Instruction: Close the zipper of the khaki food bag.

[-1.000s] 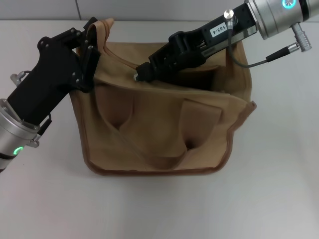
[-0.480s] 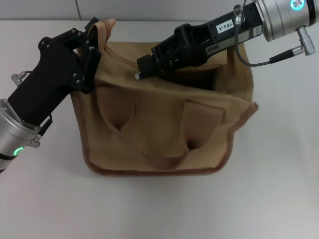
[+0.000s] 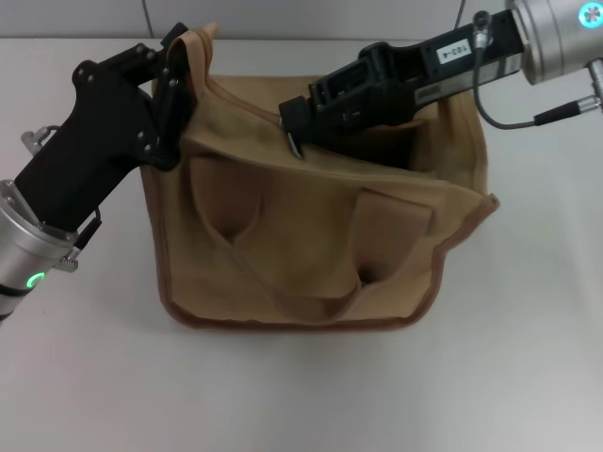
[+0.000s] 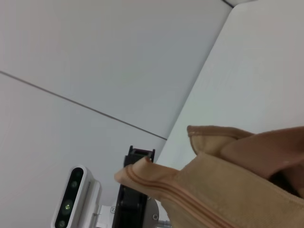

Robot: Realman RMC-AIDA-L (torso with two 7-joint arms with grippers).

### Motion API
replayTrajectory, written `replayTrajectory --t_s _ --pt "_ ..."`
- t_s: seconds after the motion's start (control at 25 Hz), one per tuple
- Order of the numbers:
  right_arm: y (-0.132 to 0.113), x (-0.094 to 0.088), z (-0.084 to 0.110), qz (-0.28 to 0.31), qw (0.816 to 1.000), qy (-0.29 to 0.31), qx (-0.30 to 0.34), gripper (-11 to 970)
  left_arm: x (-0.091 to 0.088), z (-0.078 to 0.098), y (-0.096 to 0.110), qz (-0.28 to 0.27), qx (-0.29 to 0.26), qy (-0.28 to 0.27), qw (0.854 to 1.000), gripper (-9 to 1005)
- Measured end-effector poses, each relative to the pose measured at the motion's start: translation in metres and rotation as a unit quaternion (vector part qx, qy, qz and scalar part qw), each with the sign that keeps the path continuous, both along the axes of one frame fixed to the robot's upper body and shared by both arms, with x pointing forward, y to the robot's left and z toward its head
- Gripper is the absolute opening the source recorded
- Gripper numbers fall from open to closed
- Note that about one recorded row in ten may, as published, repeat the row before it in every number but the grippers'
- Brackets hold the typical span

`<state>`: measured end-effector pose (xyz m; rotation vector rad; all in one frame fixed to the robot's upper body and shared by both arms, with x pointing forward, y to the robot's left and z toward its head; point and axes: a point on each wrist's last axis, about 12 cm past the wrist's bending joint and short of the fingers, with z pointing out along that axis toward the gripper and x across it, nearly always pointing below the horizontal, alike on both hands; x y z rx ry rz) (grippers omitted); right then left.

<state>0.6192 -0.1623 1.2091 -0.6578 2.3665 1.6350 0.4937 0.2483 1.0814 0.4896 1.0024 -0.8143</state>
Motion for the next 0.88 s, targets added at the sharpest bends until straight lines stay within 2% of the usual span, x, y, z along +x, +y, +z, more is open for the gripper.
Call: replayTrajectory --t_s 0.36,0.88 --pt "-0.011 -0.005 -0.002 -0.004 1.0 0.011 0.022 347 0.01 0.009 -0.007 -0.022 -0.005 -0.013 1.0 21" --pt "-0.01 -0.012 -0.01 0.009 0.999 0.033 0.03 347 0.024 0.021 -0.014 -0.036 -0.003 -0.037 0.999 21"
